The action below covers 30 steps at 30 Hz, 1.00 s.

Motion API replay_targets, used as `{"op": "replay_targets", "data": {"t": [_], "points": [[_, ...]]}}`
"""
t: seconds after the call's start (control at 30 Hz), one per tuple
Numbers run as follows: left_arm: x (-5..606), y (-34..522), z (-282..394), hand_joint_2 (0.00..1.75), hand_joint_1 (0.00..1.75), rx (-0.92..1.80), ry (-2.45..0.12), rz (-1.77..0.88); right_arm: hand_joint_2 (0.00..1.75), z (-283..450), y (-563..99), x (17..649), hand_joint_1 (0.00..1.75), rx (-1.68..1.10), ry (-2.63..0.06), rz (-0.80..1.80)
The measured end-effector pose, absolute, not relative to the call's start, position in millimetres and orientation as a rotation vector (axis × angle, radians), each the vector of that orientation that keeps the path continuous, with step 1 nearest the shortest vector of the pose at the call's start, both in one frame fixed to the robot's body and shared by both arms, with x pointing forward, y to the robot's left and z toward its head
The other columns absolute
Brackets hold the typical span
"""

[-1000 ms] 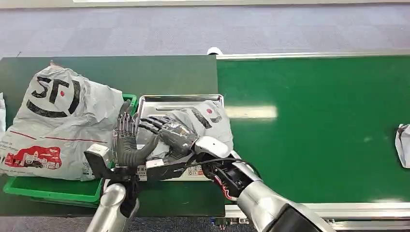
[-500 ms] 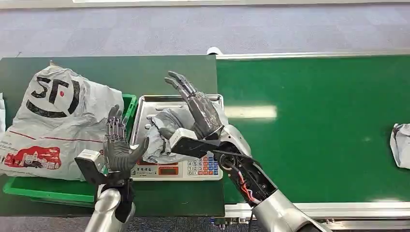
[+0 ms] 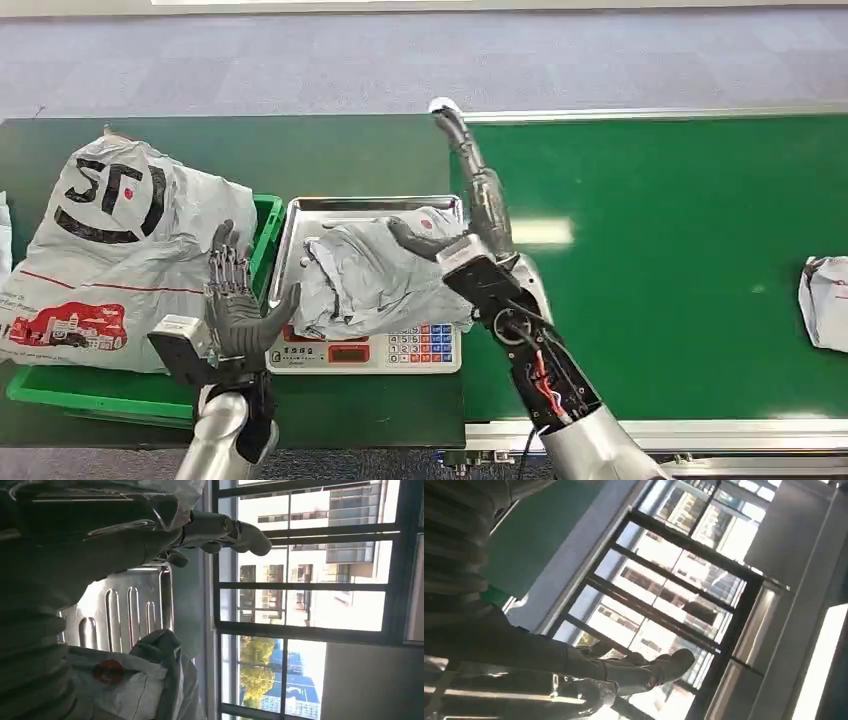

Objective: Moved the parcel from conveyor to table for the left to box.

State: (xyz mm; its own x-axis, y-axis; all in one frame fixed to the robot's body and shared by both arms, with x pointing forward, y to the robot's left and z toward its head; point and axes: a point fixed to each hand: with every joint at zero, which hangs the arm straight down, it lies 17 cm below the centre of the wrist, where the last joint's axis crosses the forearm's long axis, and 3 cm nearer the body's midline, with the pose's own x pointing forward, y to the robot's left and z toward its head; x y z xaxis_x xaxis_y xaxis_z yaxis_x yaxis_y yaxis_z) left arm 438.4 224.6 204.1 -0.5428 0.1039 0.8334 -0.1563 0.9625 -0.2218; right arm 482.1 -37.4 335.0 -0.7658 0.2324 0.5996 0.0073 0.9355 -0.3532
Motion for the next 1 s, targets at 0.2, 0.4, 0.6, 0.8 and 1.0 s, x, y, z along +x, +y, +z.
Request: {"op": "replay_targets", "data": {"t": [0.2, 0.4, 0.6, 0.8, 1.0], "points": [[432.1, 219.1, 207.8, 1.75, 0.0, 0.082, -2.144, 0.252, 1.75, 318.0, -112.6, 493.9, 0.0, -0.178, -2.327, 0.157], [429.2, 184.7, 205.8, 1.75, 0.0, 0.129, -2.153, -0.008, 1.75, 273.3, -192.8, 484.4, 0.0, -0.225, -2.225, -0.06], [427.9, 176.9, 205.9, 1.75, 0.0, 0.116, -2.156, -0.036, 1.75, 264.0, -217.9, 478.8, 0.0, -0.272, -2.205, -0.106], [427.6, 174.9, 205.9, 1.75, 0.0, 0.112, -2.156, -0.042, 1.75, 264.2, -225.9, 477.2, 0.0, -0.287, -2.205, -0.124], [427.0, 172.5, 206.2, 1.75, 0.0, 0.106, -2.157, -0.046, 1.75, 262.5, -228.9, 476.8, 0.0, -0.293, -2.2, -0.129]]}}
